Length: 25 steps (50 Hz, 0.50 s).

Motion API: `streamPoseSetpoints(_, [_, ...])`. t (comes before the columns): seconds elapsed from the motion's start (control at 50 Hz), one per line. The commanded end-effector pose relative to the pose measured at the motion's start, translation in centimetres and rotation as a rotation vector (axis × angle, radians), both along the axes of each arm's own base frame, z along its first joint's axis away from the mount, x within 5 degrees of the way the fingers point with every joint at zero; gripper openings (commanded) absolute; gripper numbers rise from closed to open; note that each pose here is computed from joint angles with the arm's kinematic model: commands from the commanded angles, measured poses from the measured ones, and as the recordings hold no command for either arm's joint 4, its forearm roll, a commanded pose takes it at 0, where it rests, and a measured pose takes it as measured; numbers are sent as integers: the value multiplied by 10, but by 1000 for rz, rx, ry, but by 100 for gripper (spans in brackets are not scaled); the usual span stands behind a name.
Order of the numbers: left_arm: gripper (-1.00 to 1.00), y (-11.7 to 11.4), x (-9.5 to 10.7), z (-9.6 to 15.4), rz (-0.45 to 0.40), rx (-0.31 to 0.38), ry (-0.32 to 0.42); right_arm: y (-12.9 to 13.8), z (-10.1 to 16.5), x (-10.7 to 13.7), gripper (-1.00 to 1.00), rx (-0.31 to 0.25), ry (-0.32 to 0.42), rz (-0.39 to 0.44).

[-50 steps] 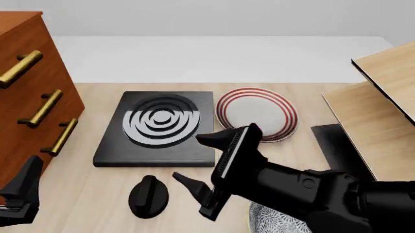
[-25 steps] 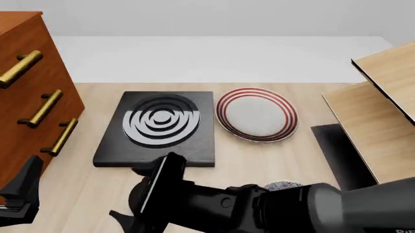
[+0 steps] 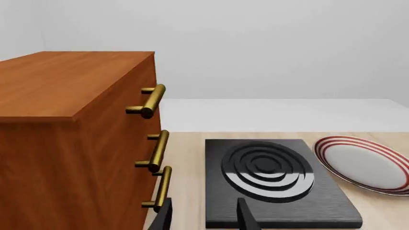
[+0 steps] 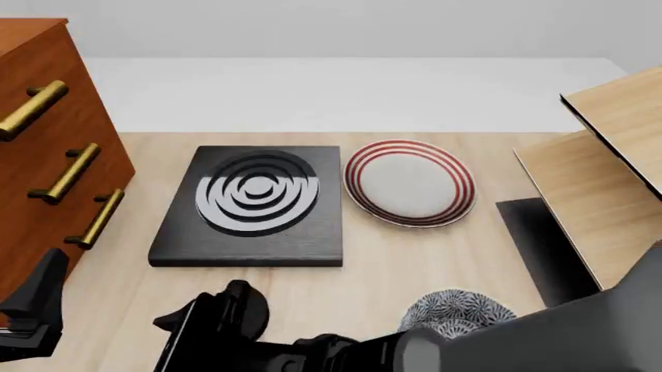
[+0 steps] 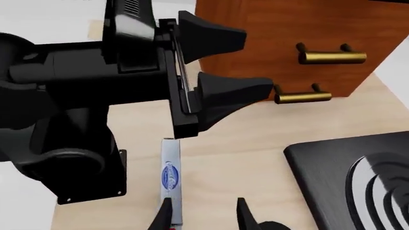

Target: Pick up the cream cheese and put it in the bowl.

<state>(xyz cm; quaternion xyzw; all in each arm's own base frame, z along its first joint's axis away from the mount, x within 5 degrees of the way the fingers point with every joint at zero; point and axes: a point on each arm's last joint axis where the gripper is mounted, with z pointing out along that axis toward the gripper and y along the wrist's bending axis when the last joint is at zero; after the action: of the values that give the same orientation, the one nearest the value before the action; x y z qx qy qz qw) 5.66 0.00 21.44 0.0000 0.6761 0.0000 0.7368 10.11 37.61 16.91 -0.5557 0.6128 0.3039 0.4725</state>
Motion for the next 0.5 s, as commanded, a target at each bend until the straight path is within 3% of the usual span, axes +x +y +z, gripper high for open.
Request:
streamPoseSetpoints(0.02, [100, 0, 0, 0, 0, 0, 0, 18, -12, -13, 100, -5, 37, 28])
streamPoseSetpoints(0.28, [100, 0, 0, 0, 0, 0, 0, 37, -25, -26, 100, -13, 73, 56])
streamPoseSetpoints(0.5, [100, 0, 0, 0, 0, 0, 0, 38, -38, -20, 100, -23, 89, 34])
